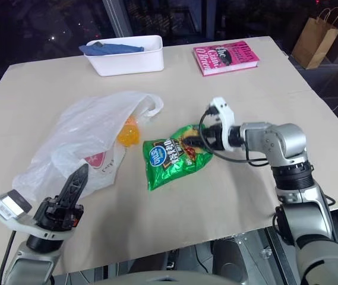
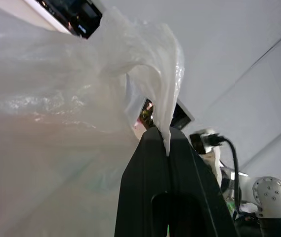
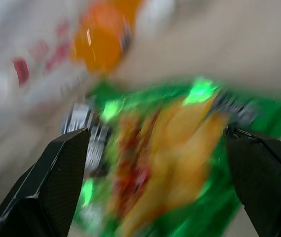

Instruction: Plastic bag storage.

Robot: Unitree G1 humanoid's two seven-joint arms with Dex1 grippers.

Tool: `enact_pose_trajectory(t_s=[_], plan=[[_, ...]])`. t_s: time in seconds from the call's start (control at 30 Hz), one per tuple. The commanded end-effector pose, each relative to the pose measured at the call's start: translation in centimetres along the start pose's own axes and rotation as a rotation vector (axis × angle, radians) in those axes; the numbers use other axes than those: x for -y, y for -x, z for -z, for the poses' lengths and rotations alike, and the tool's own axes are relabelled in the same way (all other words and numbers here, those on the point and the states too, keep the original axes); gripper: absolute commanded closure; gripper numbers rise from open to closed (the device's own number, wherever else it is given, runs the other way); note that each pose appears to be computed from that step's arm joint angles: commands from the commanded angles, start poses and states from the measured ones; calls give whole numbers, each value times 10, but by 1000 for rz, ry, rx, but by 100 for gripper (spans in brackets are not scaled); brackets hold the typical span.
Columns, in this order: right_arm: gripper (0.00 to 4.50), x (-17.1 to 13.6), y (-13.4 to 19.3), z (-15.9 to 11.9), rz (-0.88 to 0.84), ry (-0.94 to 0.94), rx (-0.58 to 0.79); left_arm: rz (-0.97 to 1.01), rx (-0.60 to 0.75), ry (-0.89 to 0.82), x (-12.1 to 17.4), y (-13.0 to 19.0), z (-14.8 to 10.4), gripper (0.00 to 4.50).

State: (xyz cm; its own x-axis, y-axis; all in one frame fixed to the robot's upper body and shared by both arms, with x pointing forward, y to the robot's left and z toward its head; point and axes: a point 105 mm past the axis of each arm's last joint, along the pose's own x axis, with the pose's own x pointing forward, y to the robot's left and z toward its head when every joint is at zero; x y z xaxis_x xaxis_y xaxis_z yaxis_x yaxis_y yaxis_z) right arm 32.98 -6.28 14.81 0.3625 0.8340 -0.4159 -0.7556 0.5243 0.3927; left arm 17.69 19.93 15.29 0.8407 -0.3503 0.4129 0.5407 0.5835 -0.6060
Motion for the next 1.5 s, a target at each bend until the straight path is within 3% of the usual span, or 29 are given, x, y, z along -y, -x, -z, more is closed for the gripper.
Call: enact_pose_trajectory(t_s=[0.03, 0.13, 0.3, 0.37, 0.57, 0.7, 0.87, 1.0, 1.1, 1.33, 1.5], plan=[[12, -27, -6, 6, -89, -52, -42, 49, -15, -19, 10, -2, -2, 450], [12, -20, -16, 16, 5, -11, -61, 60, -34, -20, 11, -3, 1, 450], [12, -5, 16, -38, 27, 27, 156, 56, -43, -25, 12, 0, 1, 450], [12, -1, 31, -44, 22, 33, 174, 55, -55, -18, 13, 3, 4, 450], [12, 27, 43, -19, 114, -75, 103, 85, -131, 5, 17, 7, 18, 450], [12, 15, 24, 5, 10, -232, 42, 99, -159, 19, 16, 7, 23, 450], [12, 10, -1, 10, -17, -312, 31, 112, -189, 41, 18, 7, 27, 450], [12, -12, -19, 3, -155, -389, 40, 117, -214, 53, 21, 8, 31, 450], [99, -18, -27, 7, -163, -379, 34, 112, -217, 48, 21, 9, 31, 450], [446, -21, -17, -18, -243, -430, 154, 114, -227, 46, 23, 11, 32, 450], [446, -13, -11, -40, -260, -510, 233, 127, -241, 57, 26, 13, 34, 450]])
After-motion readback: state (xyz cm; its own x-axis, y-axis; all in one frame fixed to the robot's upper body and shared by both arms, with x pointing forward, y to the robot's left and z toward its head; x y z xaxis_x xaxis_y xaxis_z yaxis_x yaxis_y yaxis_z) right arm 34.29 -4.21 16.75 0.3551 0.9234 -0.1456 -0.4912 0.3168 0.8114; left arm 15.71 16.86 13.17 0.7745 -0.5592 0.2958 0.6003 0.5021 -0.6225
